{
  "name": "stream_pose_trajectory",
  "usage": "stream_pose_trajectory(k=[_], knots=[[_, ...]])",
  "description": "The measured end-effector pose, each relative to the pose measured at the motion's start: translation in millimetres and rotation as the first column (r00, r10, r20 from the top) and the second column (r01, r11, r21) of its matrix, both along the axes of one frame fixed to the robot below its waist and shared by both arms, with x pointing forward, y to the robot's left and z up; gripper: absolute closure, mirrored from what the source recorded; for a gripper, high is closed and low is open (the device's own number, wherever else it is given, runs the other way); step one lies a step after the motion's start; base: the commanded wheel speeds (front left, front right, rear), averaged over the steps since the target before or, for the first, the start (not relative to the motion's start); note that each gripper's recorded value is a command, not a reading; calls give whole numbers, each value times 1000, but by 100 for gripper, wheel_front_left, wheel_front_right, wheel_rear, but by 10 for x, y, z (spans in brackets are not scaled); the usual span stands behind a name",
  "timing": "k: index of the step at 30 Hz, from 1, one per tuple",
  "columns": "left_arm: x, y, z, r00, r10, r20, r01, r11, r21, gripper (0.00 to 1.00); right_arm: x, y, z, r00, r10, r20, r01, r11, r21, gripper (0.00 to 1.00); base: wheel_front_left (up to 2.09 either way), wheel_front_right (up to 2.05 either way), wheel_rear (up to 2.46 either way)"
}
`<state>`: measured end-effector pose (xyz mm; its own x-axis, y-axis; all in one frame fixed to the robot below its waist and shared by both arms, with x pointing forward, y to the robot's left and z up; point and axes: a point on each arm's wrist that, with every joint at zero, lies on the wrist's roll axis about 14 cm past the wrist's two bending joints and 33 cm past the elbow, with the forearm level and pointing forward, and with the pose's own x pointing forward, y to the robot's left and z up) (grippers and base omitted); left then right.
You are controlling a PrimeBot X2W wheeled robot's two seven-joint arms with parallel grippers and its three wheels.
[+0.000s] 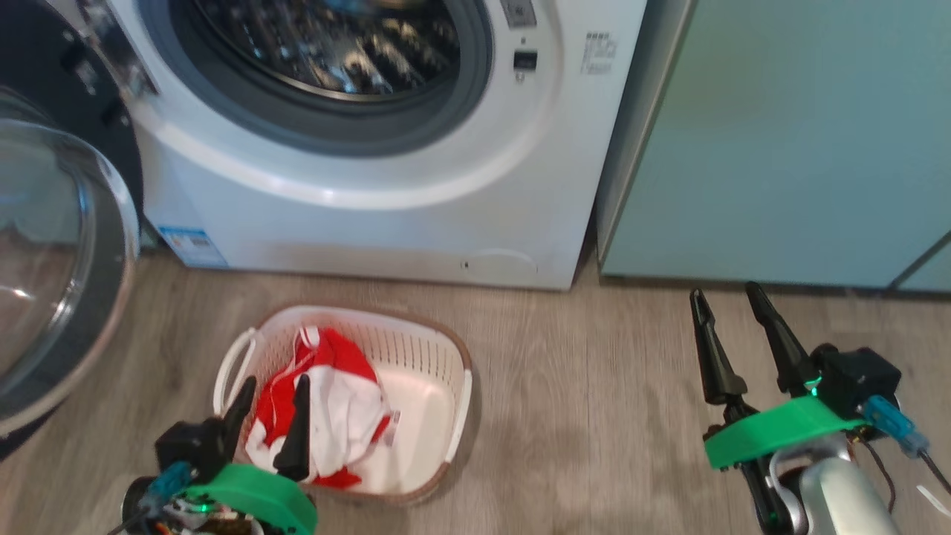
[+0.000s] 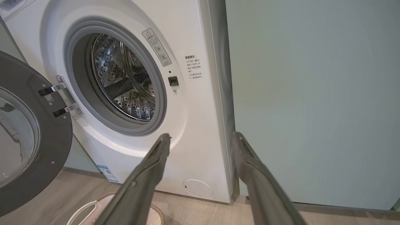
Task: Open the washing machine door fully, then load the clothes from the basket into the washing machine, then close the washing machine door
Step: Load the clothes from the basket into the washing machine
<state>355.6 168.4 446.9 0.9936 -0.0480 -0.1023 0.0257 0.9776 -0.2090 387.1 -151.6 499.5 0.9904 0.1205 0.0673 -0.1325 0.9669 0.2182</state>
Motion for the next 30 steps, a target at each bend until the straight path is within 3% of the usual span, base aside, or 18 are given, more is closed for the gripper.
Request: stream_pose_trajectory(k=[5, 11, 19, 24, 30], knots=[[84, -57, -555, 983, -28, -179, 34, 999, 31, 0, 147, -17, -148, 999, -4, -37, 4, 1000, -12, 0, 0, 0, 0], [308, -48, -1140, 931, -69, -358, 96, 993, 61, 0, 349, -68, -362, 996, -17, -83, 15, 1000, -23, 0, 0, 0, 0], [626, -42, -1938, 812, -128, -569, 230, 967, 110, 0, 516, -239, -774, 983, -60, -173, 52, 997, -49, 0, 0, 0, 0], [779, -62, -2324, 747, -145, -648, 282, 953, 112, 0, 545, -372, -977, 971, -95, -217, 84, 995, -59, 0, 0, 0, 0], [931, -128, -2640, 705, -167, -690, 322, 941, 101, 0, 576, -524, -1107, 961, -135, -242, 121, 990, -73, 0, 0, 0, 0]])
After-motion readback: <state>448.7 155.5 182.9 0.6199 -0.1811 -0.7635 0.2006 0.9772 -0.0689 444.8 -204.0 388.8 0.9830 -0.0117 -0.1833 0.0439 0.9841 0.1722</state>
